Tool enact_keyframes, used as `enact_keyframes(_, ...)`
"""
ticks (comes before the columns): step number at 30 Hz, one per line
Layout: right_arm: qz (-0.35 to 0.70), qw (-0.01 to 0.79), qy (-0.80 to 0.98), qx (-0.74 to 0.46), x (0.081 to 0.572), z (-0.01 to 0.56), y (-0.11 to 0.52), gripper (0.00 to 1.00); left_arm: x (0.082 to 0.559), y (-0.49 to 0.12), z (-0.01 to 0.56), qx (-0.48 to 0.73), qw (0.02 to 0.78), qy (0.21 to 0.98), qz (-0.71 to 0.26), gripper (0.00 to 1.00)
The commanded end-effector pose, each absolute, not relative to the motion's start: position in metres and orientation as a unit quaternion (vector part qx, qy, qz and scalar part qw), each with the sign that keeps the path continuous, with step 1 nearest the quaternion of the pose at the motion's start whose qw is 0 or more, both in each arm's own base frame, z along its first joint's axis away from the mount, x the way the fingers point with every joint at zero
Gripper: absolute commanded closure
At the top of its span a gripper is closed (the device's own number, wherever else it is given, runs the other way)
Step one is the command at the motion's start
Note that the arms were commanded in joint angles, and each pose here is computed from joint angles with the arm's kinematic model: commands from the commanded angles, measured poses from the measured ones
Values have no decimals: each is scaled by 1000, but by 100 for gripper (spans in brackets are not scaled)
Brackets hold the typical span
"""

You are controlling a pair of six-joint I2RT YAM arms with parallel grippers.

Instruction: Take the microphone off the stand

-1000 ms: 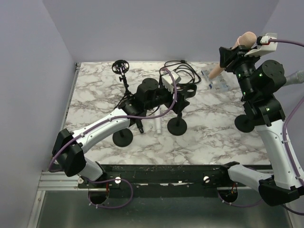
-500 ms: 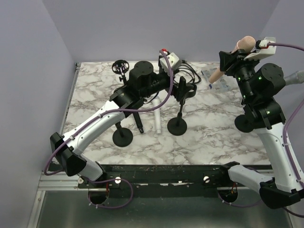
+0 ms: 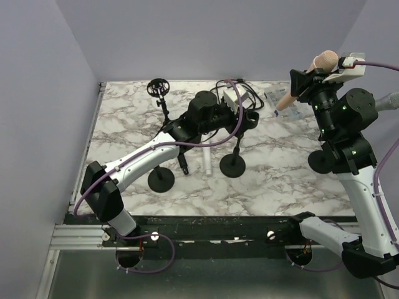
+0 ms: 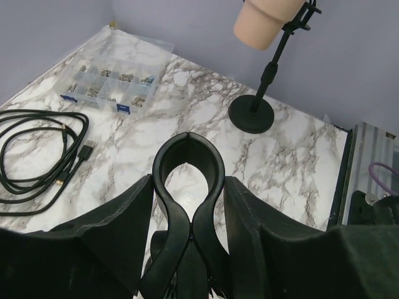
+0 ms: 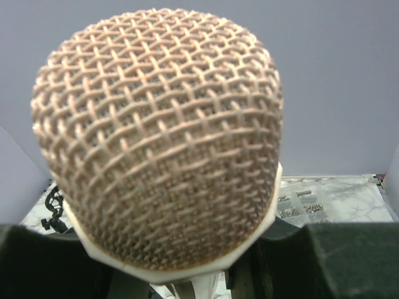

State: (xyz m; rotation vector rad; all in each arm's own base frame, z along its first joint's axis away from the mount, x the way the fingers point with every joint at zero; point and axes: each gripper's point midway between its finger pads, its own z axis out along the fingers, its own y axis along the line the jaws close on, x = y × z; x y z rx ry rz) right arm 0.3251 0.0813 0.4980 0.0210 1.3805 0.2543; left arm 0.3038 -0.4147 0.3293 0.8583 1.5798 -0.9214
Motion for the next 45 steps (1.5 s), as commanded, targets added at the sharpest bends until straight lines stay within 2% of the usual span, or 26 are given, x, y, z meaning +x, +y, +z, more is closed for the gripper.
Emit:
enact_keyframes(1, 116, 773, 624, 7, 324, 503, 81, 99, 298, -413, 238, 355, 452, 728, -374, 56)
enact_keyframes(7, 117, 766, 632, 2, 332, 496, 86, 99, 295, -411, 192, 341, 430, 751, -366, 57)
enact_keyframes(13, 119, 761, 637, -3, 337, 490, 89, 99, 304, -412, 184, 332, 418, 772, -345, 47)
enact_keyframes(17, 126, 758, 639, -3, 337, 489, 92, 99, 309, -412, 211, 328, 432, 768, -341, 32)
enact_keyframes(21, 135, 755, 642, -1, 337, 487, 93, 99, 303, -409, 263, 323, 455, 748, -360, 14)
enact_keyframes(24, 140, 752, 644, -1, 337, 485, 95, 99, 301, -405, 310, 316, 479, 731, -369, 7)
enact_keyframes(28, 143, 755, 641, -2, 339, 491, 97, 99, 301, -393, 369, 315, 508, 717, -358, 5)
enact_keyframes(33, 167, 746, 644, -8, 346, 497, 109, 99, 284, -358, 420, 314, 561, 680, -352, 3)
enact_keyframes(38, 224, 722, 654, -23, 363, 496, 136, 99, 275, -301, 432, 308, 606, 667, -305, 2)
enact_keyframes(42, 302, 685, 661, -47, 374, 490, 177, 99, 276, -225, 439, 231, 688, 648, -232, 2)
enact_keyframes(45, 320, 666, 672, -54, 379, 480, 209, 99, 273, -167, 441, 151, 750, 619, -178, 1)
